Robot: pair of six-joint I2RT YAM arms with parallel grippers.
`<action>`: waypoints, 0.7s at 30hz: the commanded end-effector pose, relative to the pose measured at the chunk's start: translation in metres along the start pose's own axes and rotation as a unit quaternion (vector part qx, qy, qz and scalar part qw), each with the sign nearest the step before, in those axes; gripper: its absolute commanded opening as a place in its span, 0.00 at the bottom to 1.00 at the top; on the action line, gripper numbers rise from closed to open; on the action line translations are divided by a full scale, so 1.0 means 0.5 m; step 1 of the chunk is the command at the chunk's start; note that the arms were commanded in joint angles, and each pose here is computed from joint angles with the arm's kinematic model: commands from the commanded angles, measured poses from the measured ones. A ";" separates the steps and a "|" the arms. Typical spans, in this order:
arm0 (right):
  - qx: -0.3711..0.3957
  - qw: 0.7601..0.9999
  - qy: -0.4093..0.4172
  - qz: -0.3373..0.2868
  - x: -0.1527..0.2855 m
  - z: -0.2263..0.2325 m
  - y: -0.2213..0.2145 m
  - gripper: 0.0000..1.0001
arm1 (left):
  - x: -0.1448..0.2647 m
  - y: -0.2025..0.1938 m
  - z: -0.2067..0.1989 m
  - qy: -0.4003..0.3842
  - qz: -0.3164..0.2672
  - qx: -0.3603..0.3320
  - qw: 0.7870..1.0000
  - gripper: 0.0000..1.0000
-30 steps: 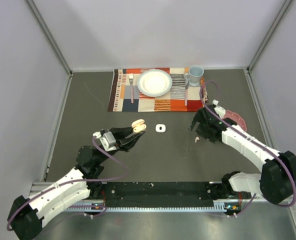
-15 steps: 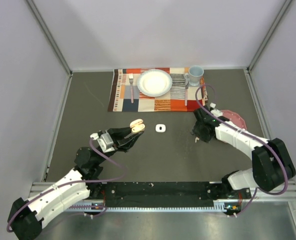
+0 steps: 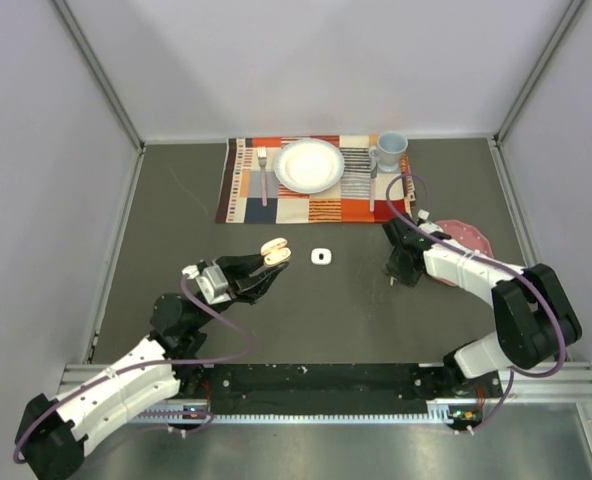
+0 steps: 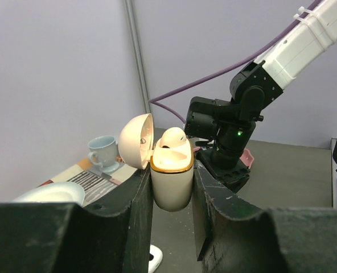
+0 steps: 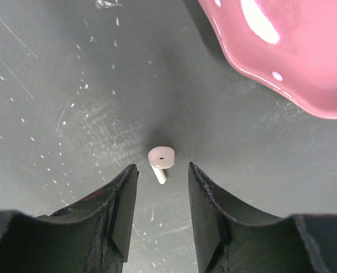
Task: Insert the wireless bluetooth earbuds into the charging case
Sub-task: Pick up the left earbud from the center of the board.
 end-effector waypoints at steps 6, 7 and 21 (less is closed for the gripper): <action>-0.013 0.999 0.009 -0.036 0.005 0.026 0.042 0.41 | -0.004 0.008 0.006 0.007 -0.011 -0.010 1.000 0.00; -0.013 0.999 0.009 -0.036 0.005 0.028 0.043 0.41 | -0.004 0.008 0.006 0.007 -0.011 -0.010 1.000 0.00; -0.017 0.999 -0.004 -0.029 -0.014 0.032 0.038 0.35 | -0.005 0.004 0.007 0.009 -0.009 -0.009 1.000 0.00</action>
Point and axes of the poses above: each gripper's point midway between its finger pads, its own x axis back along the fingers, its own z axis along the line the jaws close on, y = z × x, the point moved 5 cm from there along x, back along the fingers, and after that the axes turned 5 degrees about -x, right-handed, at the moved point
